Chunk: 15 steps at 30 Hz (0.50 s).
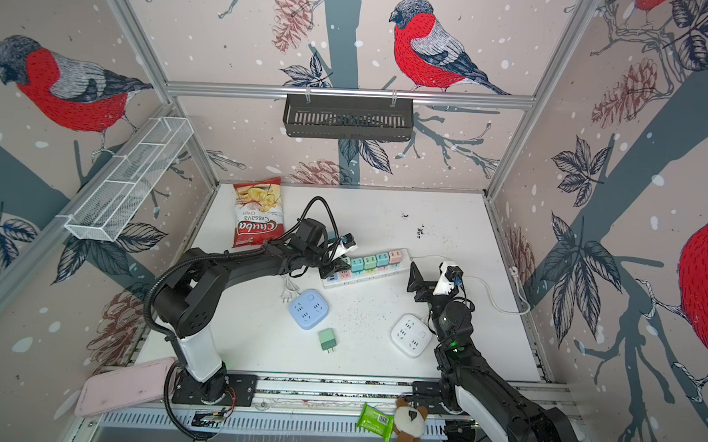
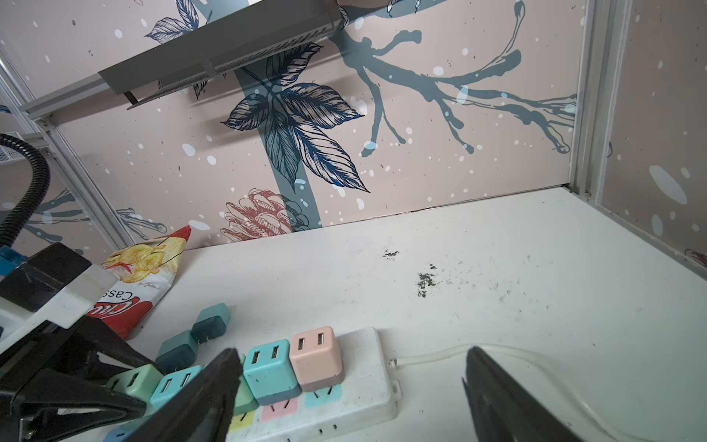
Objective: Insert the plug
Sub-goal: 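Lower and press the light-green adapter into the socket beside the teal adapter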
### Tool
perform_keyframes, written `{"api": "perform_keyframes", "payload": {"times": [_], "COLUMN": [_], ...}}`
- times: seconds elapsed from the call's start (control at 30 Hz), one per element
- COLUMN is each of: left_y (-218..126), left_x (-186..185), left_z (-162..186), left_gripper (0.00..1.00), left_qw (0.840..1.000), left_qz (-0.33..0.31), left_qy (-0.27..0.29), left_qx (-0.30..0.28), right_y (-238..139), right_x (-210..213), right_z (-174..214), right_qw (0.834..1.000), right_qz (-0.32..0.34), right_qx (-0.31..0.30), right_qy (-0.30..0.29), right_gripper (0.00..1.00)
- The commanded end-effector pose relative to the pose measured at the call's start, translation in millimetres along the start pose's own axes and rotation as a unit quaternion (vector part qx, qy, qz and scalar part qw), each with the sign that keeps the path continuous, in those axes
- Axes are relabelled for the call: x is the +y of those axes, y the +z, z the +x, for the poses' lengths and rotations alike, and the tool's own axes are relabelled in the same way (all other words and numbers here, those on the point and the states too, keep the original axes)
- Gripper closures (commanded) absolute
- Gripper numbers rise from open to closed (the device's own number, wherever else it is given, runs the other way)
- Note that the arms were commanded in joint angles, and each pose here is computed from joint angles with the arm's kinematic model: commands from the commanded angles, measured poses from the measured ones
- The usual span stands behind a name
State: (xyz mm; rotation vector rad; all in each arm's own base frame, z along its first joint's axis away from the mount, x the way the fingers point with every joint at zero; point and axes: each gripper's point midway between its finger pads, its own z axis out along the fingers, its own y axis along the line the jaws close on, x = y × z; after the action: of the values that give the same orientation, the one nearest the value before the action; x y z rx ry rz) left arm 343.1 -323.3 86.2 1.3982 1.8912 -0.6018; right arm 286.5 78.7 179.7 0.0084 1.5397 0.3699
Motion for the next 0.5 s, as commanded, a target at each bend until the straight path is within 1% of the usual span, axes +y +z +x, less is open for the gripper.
{"api": "perform_keyframes", "payload": {"times": [0.0, 0.17, 0.3, 0.47], "left_y": [2.3, -2.7, -8.4, -13.5], "left_x": [-7.0, -13.6, -15.9, -24.0], "left_z": [22.8, 18.6, 19.3, 11.3], "left_gripper": [1.00, 1.00, 1.00, 1.00], "left_qw": [0.998, 0.999, 0.999, 0.999], "left_qz": [0.012, 0.025, 0.022, 0.037], "left_qy": [-0.027, -0.027, -0.027, -0.016], "left_qx": [0.047, 0.038, 0.039, 0.013], "right_y": [-1.0, -0.3, -0.4, 0.1], "right_x": [2.1, 3.1, 2.4, 3.5], "right_z": [-6.3, -4.4, -5.4, -4.4], "right_qw": [1.000, 1.000, 1.000, 1.000], "right_qz": [-0.005, -0.008, -0.006, -0.009], "right_qx": [-0.015, -0.010, -0.013, -0.010], "right_qy": [0.003, 0.002, 0.003, 0.002], "right_gripper": [0.08, 0.08, 0.08, 0.08]}}
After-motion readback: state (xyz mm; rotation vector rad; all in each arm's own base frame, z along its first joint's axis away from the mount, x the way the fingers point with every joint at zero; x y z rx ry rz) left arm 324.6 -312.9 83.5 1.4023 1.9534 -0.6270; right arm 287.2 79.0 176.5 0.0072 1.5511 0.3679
